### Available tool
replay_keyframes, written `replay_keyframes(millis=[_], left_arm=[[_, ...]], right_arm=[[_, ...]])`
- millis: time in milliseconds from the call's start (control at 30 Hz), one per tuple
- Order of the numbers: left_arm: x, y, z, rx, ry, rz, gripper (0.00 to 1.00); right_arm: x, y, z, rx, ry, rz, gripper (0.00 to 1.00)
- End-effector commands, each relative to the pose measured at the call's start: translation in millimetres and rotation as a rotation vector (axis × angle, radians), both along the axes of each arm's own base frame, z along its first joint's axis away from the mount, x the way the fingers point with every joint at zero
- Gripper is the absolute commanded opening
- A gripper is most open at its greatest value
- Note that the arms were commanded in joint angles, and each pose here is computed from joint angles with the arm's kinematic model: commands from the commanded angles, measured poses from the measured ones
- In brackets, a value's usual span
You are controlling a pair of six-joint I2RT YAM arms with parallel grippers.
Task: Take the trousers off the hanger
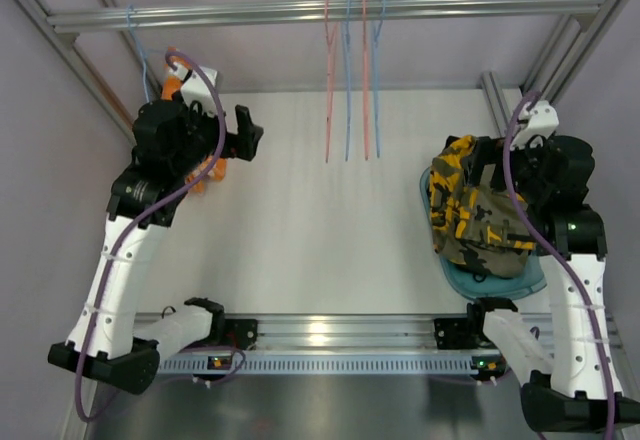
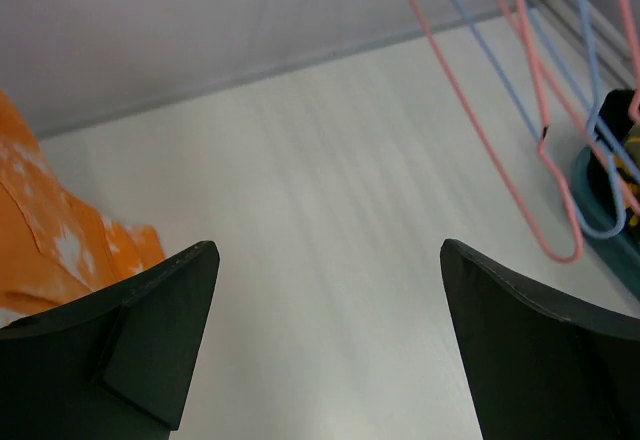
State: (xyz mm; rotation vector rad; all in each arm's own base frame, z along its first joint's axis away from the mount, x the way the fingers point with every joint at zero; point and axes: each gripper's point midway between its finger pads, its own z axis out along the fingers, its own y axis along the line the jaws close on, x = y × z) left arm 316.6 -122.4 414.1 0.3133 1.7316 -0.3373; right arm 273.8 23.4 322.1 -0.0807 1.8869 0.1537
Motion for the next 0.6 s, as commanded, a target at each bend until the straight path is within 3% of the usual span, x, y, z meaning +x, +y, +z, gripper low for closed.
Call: replay_keyframes(millis=[0, 200, 567], left_arm=[[-27.2, 11.1, -51.9, -0.017, 0.156, -0.032, 0.99], [-45.6, 50.6, -118.2, 0.010, 0.310, 0.160, 0.99], [-50.3, 61.8, -128.3, 0.070, 0.313, 0.190, 0.99]], right_arm=[[-11.1, 29.5, -12.0, -0.028, 0.018, 0.218, 0.99], [-27.9, 45.6, -49.5, -0.063, 0.089, 0.370, 0.99], [-57.5, 44.3, -76.1, -0.104, 0.118, 0.394, 0.99]])
